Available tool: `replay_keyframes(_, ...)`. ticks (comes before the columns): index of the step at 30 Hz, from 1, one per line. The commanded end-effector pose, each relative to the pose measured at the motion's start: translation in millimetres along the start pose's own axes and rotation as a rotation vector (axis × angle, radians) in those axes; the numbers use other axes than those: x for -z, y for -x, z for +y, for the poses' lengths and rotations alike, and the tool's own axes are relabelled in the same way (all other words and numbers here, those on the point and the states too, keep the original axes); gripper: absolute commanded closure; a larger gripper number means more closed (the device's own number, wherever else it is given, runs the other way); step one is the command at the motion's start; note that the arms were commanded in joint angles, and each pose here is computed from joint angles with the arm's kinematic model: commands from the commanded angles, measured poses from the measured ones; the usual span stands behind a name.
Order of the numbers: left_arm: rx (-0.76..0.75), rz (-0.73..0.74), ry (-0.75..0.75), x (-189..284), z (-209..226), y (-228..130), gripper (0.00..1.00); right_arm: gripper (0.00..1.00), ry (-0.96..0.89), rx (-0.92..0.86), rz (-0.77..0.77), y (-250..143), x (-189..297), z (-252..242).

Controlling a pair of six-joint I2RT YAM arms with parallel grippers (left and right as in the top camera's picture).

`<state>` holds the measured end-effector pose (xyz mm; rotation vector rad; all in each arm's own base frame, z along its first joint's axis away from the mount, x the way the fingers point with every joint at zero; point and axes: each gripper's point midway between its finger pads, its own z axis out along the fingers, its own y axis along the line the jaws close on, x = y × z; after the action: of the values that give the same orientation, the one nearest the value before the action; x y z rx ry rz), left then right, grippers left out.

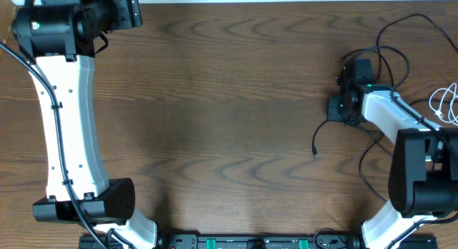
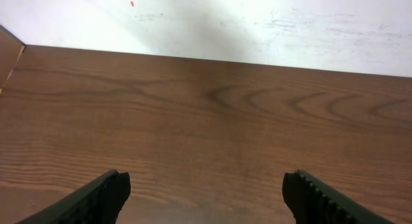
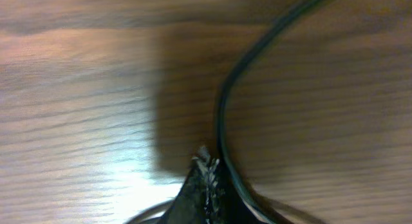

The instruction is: Untangle cables

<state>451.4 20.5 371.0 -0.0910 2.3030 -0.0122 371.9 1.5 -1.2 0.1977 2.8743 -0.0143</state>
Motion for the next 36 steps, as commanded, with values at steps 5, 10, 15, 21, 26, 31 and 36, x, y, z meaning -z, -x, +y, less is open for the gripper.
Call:
replay_keyframes(5,0.006,0.012,-0.003,-4.6,0.3,-2.3,0.19,0.99,-0.141,-0.155,0.032,-6.5,-9.6,-68.3)
replay_keyframes(10,0.006,0.012,-0.003,-4.6,0.3,-2.3,0.19,0.99,-0.193,-0.294,0.037,-12.4,-7.1,-123.0)
replay_keyframes(15,0.006,0.012,-0.003,-4.6,0.3,-2.4,0.19,0.99,-0.229,-0.422,0.033,-22.2,-3.5,-170.9)
replay_keyframes(21,0.006,0.012,-0.003,-4.6,0.3,-2.4,0.19,0.99,-0.267,-0.567,0.017,-37.5,2.4,-222.9)
replay_keyframes(26,0.006,0.013,-0.003,-4.6,0.3,-2.5,0.19,0.99,-0.301,-0.669,-0.026,-46.3,8.3,-262.4)
replay_keyframes(31,0.005,0.02,-0.003,-4.7,0.3,-4.2,0.19,0.99,-0.368,-0.769,-0.091,-56.9,18.4,-308.9)
replay_keyframes(36,0.005,0.022,-0.003,-4.5,0.4,-4.8,0.19,0.99,-0.454,-0.872,-0.138,-78.3,31.9,-355.3)
